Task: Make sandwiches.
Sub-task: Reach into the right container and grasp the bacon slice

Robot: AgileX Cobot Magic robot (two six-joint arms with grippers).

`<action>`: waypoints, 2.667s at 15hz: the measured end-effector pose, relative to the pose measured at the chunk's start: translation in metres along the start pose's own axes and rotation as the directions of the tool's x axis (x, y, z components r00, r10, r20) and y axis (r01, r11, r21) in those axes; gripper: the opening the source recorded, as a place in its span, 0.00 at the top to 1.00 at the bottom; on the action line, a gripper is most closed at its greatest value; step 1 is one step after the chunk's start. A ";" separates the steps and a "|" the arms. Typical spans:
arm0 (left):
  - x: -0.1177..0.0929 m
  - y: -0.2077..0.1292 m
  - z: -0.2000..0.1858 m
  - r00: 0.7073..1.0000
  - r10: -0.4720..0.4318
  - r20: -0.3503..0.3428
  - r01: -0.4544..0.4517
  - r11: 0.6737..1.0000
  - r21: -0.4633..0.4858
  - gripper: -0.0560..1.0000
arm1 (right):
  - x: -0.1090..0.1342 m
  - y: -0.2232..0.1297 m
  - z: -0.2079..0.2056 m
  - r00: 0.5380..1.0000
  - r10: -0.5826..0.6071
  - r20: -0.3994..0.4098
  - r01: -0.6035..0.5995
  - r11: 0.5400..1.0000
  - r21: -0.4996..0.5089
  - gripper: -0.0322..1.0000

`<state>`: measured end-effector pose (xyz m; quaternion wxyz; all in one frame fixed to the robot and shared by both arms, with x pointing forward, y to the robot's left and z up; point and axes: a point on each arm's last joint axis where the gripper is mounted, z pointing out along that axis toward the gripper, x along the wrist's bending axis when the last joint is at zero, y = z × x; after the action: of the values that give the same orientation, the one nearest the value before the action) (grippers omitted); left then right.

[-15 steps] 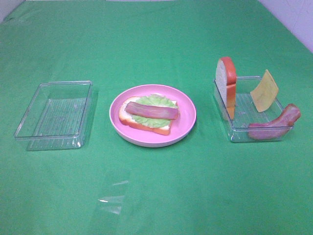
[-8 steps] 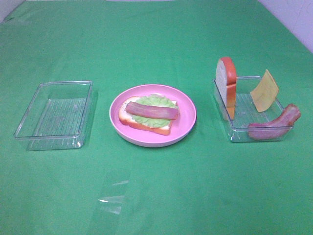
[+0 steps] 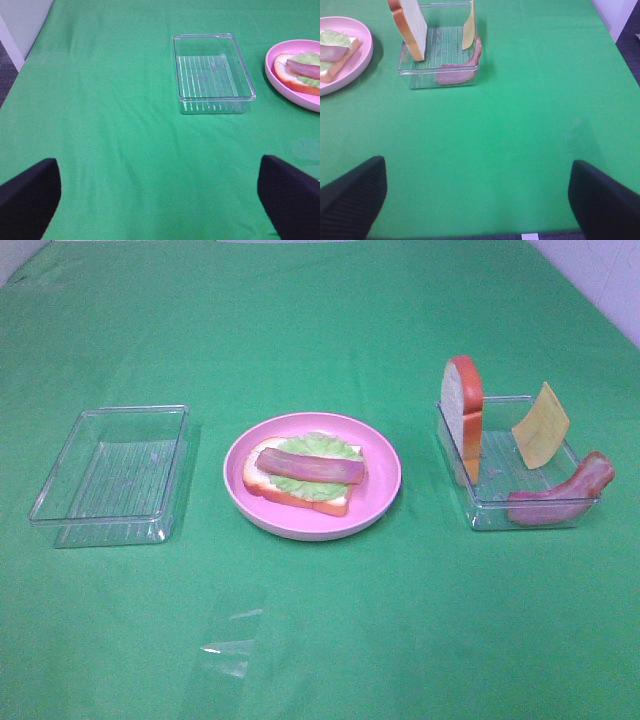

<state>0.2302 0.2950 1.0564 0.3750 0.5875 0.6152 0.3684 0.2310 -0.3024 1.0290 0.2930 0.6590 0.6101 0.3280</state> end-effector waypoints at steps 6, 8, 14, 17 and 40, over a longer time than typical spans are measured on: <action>0.000 0.000 0.000 1.000 0.000 0.000 0.000 1.000 0.000 0.01 | 0.000 0.000 0.000 1.000 0.000 0.000 0.000 1.000 0.000 0.04; 0.000 0.000 0.000 1.000 0.000 0.000 0.000 1.000 0.000 0.01 | 0.000 0.000 0.000 1.000 0.000 0.000 0.000 1.000 0.000 0.04; 0.000 0.000 0.000 1.000 0.000 0.000 0.000 1.000 0.000 0.01 | 0.000 0.000 0.000 1.000 0.000 0.000 0.000 1.000 0.000 0.04; 0.000 0.000 0.000 1.000 0.000 0.000 0.000 1.000 0.000 0.01 | 0.000 0.000 0.000 1.000 0.003 0.000 -0.003 1.000 0.000 0.04; 0.000 0.000 0.000 1.000 0.000 0.000 0.000 1.000 0.000 0.01 | 0.022 0.187 0.160 0.989 -0.084 0.123 -0.001 0.825 0.565 0.04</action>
<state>0.2302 0.2950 1.0564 0.3750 0.5875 0.6152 0.3684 0.4728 -0.2935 1.0801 0.1353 0.7243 0.6714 0.0790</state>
